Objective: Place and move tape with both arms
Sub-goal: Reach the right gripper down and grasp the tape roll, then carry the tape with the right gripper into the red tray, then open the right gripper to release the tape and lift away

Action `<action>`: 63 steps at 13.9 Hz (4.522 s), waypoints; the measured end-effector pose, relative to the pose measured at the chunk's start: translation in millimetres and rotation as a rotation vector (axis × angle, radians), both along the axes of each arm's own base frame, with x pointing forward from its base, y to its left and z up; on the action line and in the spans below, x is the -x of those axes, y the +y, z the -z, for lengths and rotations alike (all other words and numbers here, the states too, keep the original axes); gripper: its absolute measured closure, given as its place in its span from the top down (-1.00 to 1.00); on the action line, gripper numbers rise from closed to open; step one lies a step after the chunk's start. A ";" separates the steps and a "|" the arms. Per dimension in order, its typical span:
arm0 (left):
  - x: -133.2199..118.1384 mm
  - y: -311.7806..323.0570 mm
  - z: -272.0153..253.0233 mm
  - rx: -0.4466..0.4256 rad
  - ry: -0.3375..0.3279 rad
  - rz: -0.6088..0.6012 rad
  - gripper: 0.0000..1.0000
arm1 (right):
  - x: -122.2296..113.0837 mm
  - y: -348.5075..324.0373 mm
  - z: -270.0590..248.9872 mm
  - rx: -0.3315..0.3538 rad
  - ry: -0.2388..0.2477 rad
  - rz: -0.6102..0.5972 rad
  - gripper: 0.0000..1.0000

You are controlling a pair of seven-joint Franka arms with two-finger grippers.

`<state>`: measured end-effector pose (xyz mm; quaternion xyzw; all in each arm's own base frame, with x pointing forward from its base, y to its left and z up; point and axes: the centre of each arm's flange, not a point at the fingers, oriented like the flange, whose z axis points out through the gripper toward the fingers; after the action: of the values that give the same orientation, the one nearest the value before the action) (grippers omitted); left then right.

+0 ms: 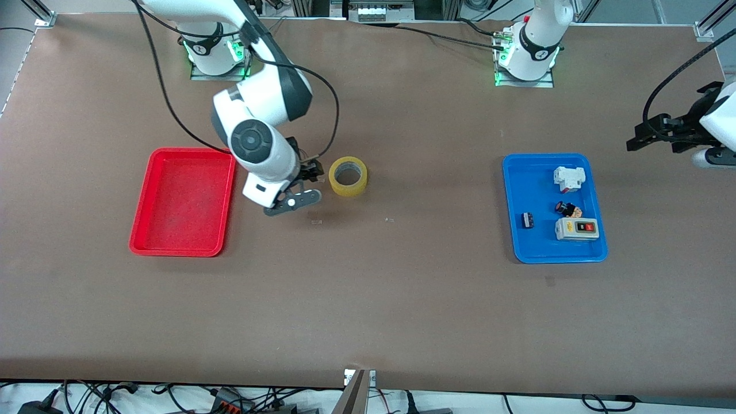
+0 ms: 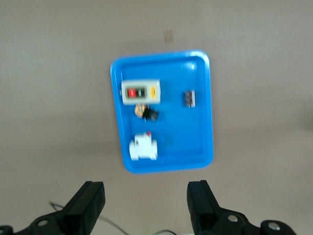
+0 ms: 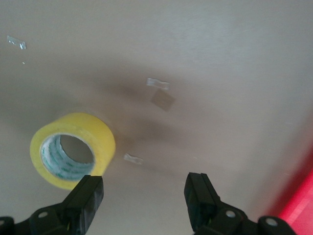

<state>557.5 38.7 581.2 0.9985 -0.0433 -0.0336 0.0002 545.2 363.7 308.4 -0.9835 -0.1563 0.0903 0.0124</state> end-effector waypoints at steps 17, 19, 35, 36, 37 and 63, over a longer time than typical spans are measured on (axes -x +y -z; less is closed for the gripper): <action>-3.9 -18.2 -21.2 -0.004 -0.100 0.078 1.00 | 46.4 63.8 105.1 0.072 0.036 0.059 0.92; -3.8 -18.0 -20.9 -0.004 -0.099 0.077 1.00 | 48.6 66.6 104.8 0.071 0.035 0.054 0.69; 4.7 -19.7 -17.9 -0.006 -0.030 -0.042 1.00 | -80.8 -238.4 -9.8 0.055 0.061 0.394 -0.58; 4.7 -19.3 -18.0 -0.006 -0.030 -0.043 1.00 | -79.5 -271.5 1.9 0.066 0.078 0.382 -0.58; 4.7 -19.0 -18.1 -0.006 -0.030 -0.044 1.00 | -76.5 -302.4 13.7 0.080 0.083 0.366 -0.58; 5.1 -29.8 -31.3 -0.006 -0.044 -0.032 1.00 | -81.1 -354.4 -178.1 0.149 0.003 0.342 1.00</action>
<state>552.4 8.9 612.5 0.9996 -0.0274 -0.0116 -0.0031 626.3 9.3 486.6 -0.9938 0.0202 0.0998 -0.0452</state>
